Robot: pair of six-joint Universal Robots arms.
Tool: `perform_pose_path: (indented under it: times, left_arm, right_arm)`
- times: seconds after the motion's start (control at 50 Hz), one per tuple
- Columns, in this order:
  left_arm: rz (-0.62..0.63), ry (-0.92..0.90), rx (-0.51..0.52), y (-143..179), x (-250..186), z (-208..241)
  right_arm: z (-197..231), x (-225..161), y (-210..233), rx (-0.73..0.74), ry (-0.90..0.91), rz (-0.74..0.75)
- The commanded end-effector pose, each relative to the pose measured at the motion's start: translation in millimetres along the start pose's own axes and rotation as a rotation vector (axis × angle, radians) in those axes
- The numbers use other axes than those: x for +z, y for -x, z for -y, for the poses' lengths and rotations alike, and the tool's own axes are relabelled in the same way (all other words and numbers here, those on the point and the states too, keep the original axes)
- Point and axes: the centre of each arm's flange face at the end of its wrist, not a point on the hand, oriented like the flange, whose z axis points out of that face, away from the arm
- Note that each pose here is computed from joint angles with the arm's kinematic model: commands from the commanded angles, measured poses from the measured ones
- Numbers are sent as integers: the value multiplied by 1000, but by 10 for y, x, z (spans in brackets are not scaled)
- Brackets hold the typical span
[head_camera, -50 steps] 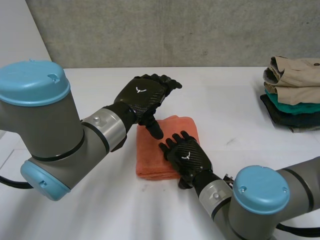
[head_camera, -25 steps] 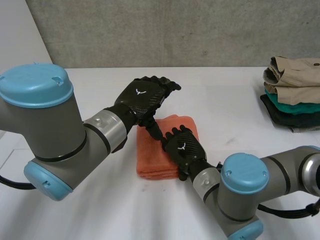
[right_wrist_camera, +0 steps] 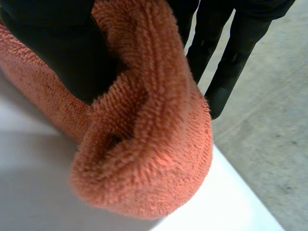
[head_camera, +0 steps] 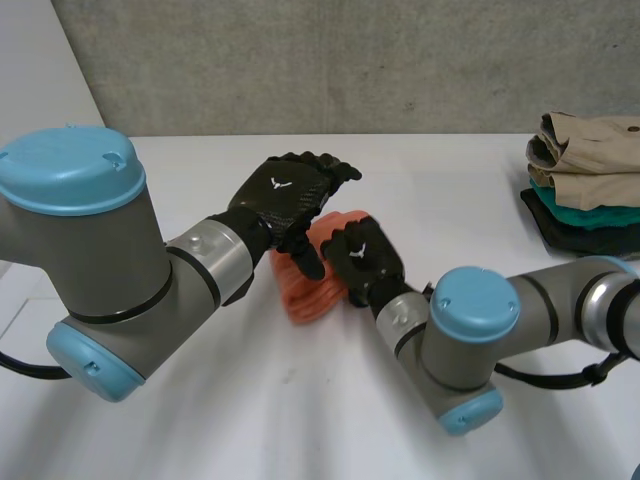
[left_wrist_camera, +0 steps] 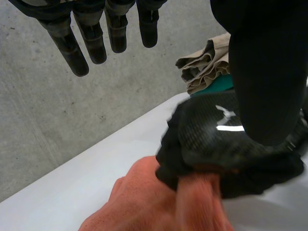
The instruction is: Fold the laundry.
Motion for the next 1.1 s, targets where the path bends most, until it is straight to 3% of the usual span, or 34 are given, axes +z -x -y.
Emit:
perform_pose_path:
  times: [0.02, 0.2, 0.34, 0.42, 0.5, 0.62, 0.68, 0.8, 0.92, 1.1]
  left_arm:
    - [0, -15, 4, -7, -20, 57]
    - [-6, -49, 11, -31, -70, 180]
    - [-21, -68, 1, -80, -69, 238]
    - [-37, -94, -3, -137, -62, 318]
    - [-51, -113, -7, -195, -64, 379]
    - [-66, -121, -8, -256, -95, 410]
    - [-69, -119, -8, -273, -124, 412]
    - [-91, -104, -11, -353, -153, 370]
    - [-130, -89, -9, -503, -210, 303]
    - [-157, -99, -7, -565, -254, 330]
  right_arm:
    - [42, 86, -474, -1, 2, -94]
    - [-20, 45, -1043, 5, 41, -113]
    - [120, 157, -1670, -29, -44, -227]
    - [369, 281, -2124, -3, -179, -313]
    - [747, 306, -2851, 97, -421, -428]
    - [806, 79, -3723, 139, -569, -560]
    - [600, -20, -4008, 126, -557, -604]
    - [-218, -282, -4428, 134, -420, -653]
    - [-1122, -360, -4259, 213, -257, -494]
    - [-1664, -663, -4164, 278, -152, -448]
